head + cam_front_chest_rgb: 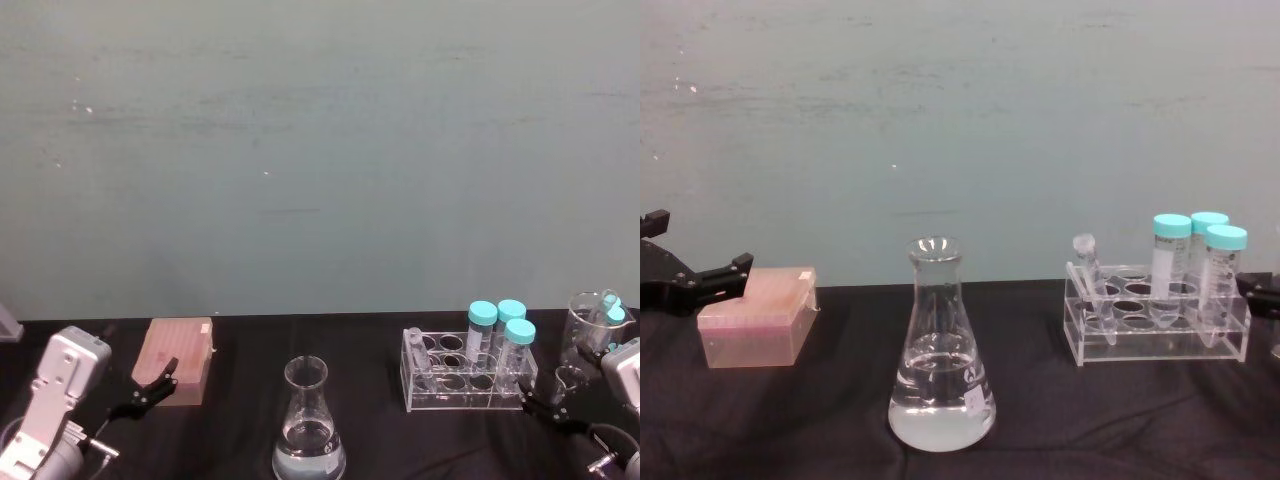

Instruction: Pour the liquid from the test tube into the beaker using one hand.

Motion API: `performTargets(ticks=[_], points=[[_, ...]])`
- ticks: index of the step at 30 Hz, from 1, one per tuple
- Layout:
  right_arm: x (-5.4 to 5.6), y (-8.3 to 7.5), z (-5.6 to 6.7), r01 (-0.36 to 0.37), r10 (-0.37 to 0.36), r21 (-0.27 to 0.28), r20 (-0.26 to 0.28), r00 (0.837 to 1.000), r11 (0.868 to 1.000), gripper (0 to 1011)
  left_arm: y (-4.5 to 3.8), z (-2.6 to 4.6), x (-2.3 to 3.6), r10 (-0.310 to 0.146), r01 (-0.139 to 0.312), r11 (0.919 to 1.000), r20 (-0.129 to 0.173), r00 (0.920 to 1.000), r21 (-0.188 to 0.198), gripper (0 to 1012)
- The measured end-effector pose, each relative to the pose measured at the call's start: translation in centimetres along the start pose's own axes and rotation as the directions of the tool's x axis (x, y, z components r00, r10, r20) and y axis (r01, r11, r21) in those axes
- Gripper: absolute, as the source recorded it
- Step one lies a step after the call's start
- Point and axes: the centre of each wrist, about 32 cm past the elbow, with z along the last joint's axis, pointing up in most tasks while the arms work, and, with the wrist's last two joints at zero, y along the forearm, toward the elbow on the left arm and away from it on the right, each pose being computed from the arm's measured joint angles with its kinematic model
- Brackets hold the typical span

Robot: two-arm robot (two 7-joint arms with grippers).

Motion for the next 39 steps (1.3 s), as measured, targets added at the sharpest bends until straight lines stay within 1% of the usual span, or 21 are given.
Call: performTargets(ticks=[39], points=[[0.00,0.00,0.00,0.000,0.000,0.000,0.000,1.000,1.000,1004,0.00,0.00,0.00,0.000,0.000,1.0000,0.000,1.0000,0.000,1000]])
